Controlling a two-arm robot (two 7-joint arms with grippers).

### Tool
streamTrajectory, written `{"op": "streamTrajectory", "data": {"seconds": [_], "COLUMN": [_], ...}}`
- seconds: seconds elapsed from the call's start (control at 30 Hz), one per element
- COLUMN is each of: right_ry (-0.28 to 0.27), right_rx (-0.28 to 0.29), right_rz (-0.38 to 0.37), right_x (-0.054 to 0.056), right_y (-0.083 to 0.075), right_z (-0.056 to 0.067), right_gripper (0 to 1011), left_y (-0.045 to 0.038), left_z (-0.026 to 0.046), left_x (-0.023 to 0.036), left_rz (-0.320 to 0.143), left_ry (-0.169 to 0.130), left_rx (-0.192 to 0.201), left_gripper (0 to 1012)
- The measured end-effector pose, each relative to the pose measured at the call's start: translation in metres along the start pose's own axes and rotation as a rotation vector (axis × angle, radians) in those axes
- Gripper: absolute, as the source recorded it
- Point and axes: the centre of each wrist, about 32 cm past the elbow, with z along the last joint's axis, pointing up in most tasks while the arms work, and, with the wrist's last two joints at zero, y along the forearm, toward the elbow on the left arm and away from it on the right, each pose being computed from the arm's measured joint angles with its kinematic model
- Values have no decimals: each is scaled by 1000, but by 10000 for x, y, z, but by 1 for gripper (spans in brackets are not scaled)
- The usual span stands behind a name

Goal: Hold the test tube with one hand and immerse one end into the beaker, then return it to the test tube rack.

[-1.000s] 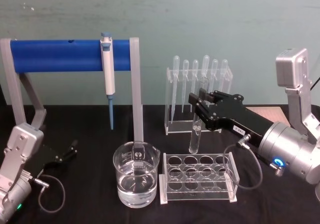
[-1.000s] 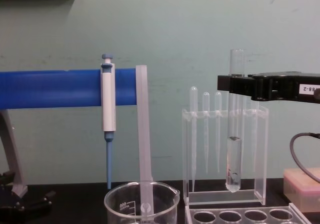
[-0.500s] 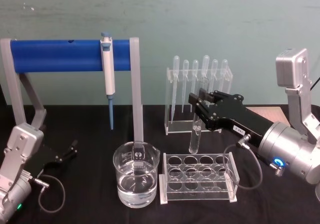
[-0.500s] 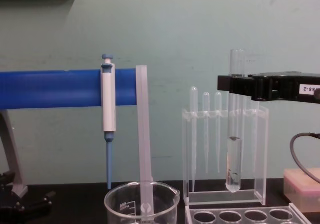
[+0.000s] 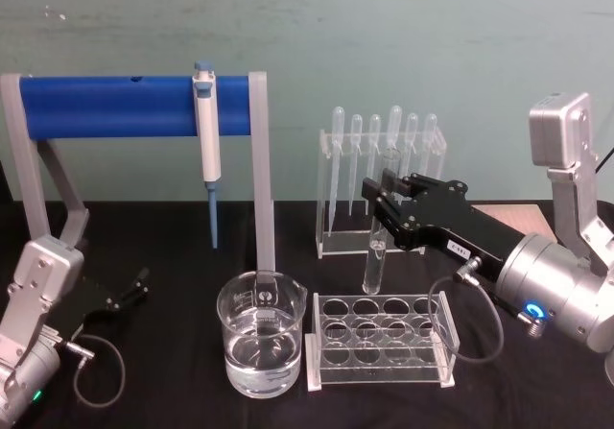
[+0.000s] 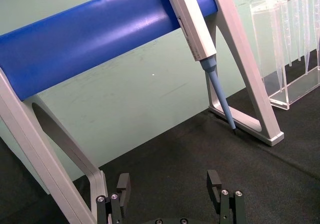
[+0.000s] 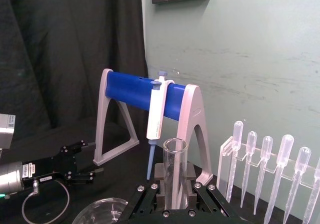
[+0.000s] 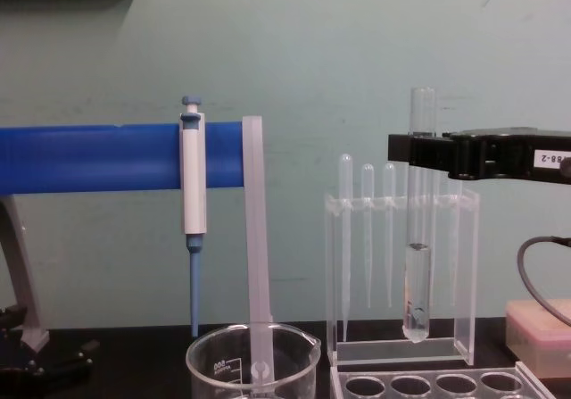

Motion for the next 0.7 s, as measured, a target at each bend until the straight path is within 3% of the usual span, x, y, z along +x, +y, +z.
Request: {"op": "streamTrajectory", "data": {"seconds": [0.47, 0.7], "right_ry": [-2, -3], "right_rx": [0, 10], "right_rz": [4, 55], "right_x": [-11, -86], "right_y": [15, 166], "right_z": [-2, 37], "right_gripper": [224, 224], "left_y": [0, 0], "left_z": [0, 0], "left_x": [0, 0], "left_rz": [0, 0], "left_ry": [0, 0], "left_rx": [0, 0], "left_gripper": [1000, 1000]}}
